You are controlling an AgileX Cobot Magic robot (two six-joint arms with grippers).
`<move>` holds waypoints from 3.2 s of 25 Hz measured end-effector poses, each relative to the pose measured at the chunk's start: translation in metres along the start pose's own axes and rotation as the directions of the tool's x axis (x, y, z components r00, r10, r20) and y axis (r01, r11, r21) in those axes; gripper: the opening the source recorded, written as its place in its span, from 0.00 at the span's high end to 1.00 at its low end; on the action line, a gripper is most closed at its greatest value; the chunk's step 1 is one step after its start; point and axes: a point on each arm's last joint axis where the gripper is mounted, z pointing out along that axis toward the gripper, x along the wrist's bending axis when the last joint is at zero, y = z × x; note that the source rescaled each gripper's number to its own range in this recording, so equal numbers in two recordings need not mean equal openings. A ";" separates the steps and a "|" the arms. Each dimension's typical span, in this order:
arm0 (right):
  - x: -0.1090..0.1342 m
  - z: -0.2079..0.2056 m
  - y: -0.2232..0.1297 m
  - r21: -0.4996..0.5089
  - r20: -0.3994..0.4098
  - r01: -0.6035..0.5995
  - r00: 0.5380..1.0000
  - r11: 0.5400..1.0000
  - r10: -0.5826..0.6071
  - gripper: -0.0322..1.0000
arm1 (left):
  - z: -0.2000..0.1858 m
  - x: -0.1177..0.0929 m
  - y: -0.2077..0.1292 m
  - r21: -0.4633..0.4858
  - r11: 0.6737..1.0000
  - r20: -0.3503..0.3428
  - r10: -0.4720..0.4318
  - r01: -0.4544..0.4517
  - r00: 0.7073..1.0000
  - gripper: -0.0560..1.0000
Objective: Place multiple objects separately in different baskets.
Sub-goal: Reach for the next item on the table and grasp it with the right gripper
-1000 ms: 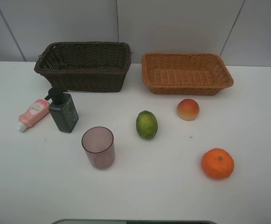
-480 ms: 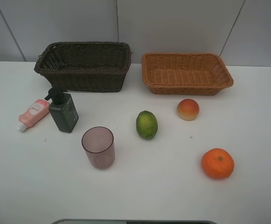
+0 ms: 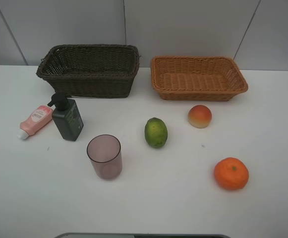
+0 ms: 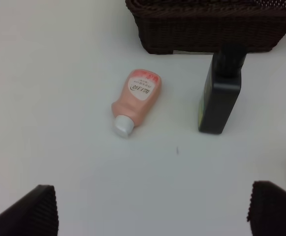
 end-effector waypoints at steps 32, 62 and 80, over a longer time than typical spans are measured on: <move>0.054 0.197 0.065 0.710 -0.152 0.115 0.988 0.695 -0.008 0.00 | 0.000 0.000 0.000 0.000 1.000 0.000 0.000 0.000 1.000 0.01; 0.065 0.265 -0.028 0.863 0.069 -0.105 0.994 0.493 0.090 0.00 | 0.000 0.000 0.000 -0.001 1.000 0.000 0.000 0.000 1.000 0.01; 0.081 0.278 -0.058 0.887 0.081 -0.117 0.992 0.446 0.100 0.00 | 0.000 0.000 0.000 -0.001 1.000 0.000 0.000 0.000 1.000 0.01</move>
